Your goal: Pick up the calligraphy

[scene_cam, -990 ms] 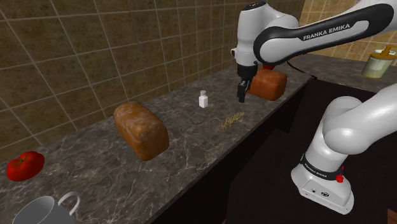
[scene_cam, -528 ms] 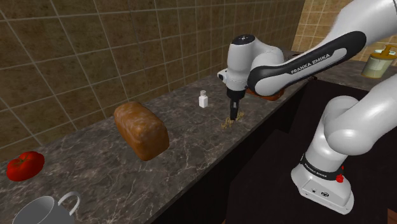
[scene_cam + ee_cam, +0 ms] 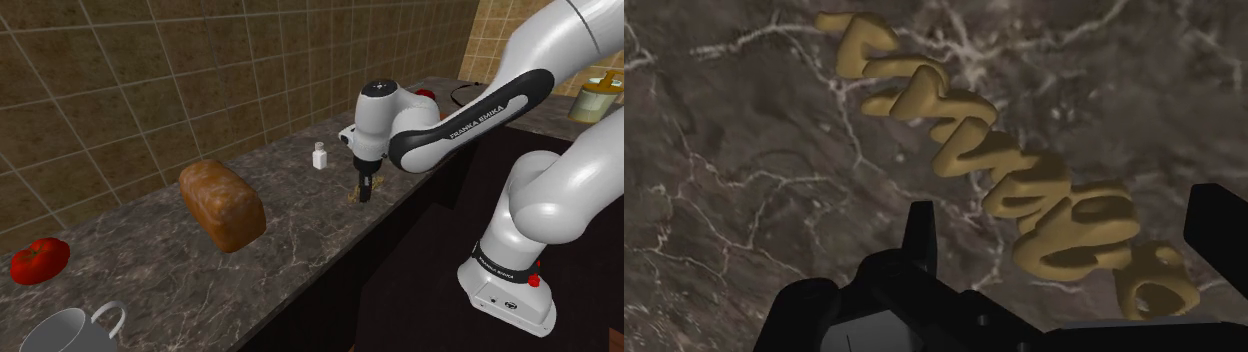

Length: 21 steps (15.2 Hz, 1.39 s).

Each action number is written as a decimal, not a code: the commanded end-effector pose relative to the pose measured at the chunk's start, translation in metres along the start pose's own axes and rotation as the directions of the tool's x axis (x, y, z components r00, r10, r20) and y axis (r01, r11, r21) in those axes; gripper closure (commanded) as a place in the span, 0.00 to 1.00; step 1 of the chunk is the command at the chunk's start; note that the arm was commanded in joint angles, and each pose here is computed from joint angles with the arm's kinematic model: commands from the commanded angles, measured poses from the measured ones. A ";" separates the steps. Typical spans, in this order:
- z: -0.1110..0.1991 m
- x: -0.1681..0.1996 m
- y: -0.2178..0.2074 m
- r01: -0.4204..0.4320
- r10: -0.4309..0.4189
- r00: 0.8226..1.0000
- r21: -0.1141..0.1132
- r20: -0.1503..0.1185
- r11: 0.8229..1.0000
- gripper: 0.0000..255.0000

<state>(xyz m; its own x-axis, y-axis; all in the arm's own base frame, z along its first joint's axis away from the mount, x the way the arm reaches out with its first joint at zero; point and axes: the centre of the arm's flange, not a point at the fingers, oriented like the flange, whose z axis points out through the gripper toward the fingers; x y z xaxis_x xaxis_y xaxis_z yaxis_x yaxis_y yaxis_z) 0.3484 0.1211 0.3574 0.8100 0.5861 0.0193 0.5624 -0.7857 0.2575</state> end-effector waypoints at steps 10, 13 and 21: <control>0.007 0.000 -0.001 0.000 0.000 1.000 0.000 -0.001 1.000 1.00; 0.002 0.001 0.000 0.000 0.000 1.000 0.000 -0.001 1.000 1.00; -0.039 0.001 0.011 0.000 0.000 1.000 0.000 -0.001 1.000 1.00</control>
<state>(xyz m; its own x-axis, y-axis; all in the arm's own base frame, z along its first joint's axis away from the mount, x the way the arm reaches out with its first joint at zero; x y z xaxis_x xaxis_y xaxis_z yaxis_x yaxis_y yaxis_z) 0.3487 0.1205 0.3934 0.8096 0.5866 0.0206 0.5626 -0.7856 0.2574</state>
